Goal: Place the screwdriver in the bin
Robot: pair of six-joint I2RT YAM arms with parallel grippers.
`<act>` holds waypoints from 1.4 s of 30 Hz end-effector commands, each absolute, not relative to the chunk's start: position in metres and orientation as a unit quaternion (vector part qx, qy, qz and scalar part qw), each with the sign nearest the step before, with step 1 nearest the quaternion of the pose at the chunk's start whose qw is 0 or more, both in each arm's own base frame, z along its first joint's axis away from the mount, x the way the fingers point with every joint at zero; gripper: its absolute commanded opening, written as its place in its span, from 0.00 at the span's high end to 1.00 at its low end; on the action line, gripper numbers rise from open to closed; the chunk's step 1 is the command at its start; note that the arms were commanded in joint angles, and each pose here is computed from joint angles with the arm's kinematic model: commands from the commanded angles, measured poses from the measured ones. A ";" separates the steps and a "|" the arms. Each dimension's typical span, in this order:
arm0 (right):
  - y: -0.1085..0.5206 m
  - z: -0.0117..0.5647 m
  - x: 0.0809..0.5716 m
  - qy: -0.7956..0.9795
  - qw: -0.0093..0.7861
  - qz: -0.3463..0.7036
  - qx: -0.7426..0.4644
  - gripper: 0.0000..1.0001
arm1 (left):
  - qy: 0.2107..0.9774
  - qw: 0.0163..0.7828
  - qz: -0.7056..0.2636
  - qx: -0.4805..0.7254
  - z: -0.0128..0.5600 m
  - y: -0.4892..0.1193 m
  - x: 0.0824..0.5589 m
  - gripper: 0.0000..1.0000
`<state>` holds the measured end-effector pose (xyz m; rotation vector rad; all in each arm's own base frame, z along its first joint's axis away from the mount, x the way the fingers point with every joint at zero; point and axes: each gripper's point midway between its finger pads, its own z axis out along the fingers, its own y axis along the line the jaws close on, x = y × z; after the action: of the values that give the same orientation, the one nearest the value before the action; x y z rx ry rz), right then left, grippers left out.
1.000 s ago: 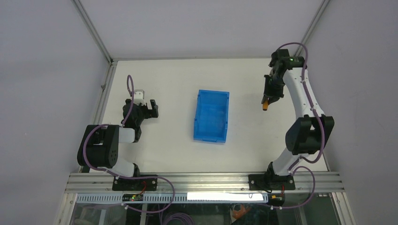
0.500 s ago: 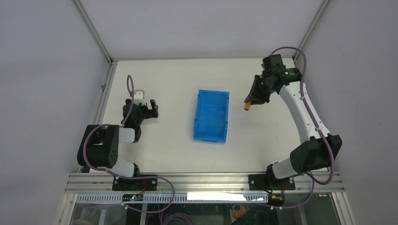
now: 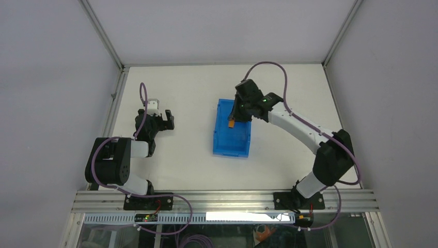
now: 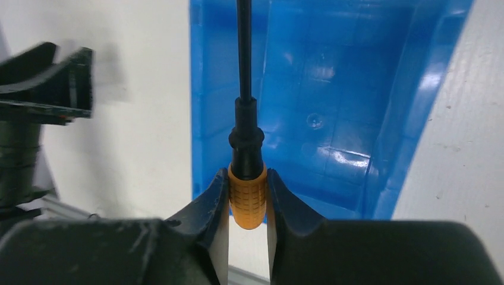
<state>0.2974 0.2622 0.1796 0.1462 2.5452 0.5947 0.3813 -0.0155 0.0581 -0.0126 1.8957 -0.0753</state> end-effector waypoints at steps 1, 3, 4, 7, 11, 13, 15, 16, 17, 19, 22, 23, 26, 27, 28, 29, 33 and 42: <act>0.276 0.133 0.303 0.950 0.270 0.152 0.045 1.00 | 0.788 0.614 -0.043 -0.003 0.080 -0.017 0.393 0.01; 0.280 0.112 0.298 0.958 0.253 0.128 0.034 1.00 | 0.788 0.614 -0.043 -0.004 0.080 -0.017 0.393 0.01; 0.279 0.102 0.295 0.962 0.249 0.113 0.031 1.00 | 0.789 0.614 -0.043 -0.003 0.080 -0.017 0.393 0.01; 0.277 0.078 0.290 0.968 0.238 0.077 0.029 0.99 | 0.789 0.613 -0.043 -0.003 0.079 -0.017 0.393 0.01; 0.278 0.053 0.284 0.973 0.221 0.066 0.033 0.77 | 0.788 0.614 -0.043 -0.004 0.080 -0.017 0.393 0.01; 0.278 0.047 0.283 0.974 0.217 0.060 0.033 0.65 | 0.788 0.614 -0.043 -0.004 0.080 -0.017 0.393 0.01; 0.280 0.051 0.283 0.972 0.223 0.061 0.031 0.60 | 0.789 0.613 -0.043 -0.004 0.080 -0.017 0.393 0.01; 0.282 0.056 0.284 0.971 0.228 0.060 0.028 0.60 | 0.789 0.613 -0.043 -0.003 0.080 -0.017 0.393 0.01; 0.282 0.060 0.284 0.970 0.234 0.057 0.025 0.59 | 0.789 0.613 -0.043 -0.004 0.080 -0.017 0.393 0.01; 0.284 0.076 0.287 0.966 0.251 0.058 0.018 0.59 | 0.789 0.613 -0.043 -0.004 0.080 -0.017 0.393 0.01; 0.283 0.106 0.290 0.958 0.281 0.063 0.013 0.59 | 0.789 0.613 -0.043 -0.003 0.080 -0.017 0.393 0.01; 0.283 0.118 0.291 0.954 0.292 0.067 0.011 0.59 | 0.789 0.613 -0.043 -0.003 0.080 -0.017 0.393 0.01; 0.278 0.157 0.293 0.940 0.330 0.085 -0.003 0.58 | 0.788 0.614 -0.043 -0.003 0.080 -0.017 0.393 0.01; 0.277 0.167 0.293 0.937 0.338 0.090 -0.013 0.56 | 0.789 0.613 -0.043 -0.003 0.080 -0.017 0.393 0.01; 0.277 0.177 0.293 0.933 0.345 0.096 -0.030 0.50 | 0.788 0.614 -0.043 -0.003 0.080 -0.017 0.393 0.01; 0.277 0.184 0.292 0.931 0.348 0.102 -0.053 0.37 | 0.789 0.613 -0.043 -0.003 0.080 -0.017 0.393 0.01; 0.258 0.214 0.293 0.915 0.377 0.087 -0.114 0.01 | 0.788 0.614 -0.043 -0.003 0.080 -0.017 0.393 0.01; 0.167 0.233 0.320 0.858 0.491 0.121 -0.091 0.01 | 0.789 0.613 -0.043 -0.003 0.080 -0.017 0.393 0.01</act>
<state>0.3037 0.2012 0.2126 -0.2416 2.2474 0.2638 0.3813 -0.0155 0.0581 -0.0126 1.8957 -0.0753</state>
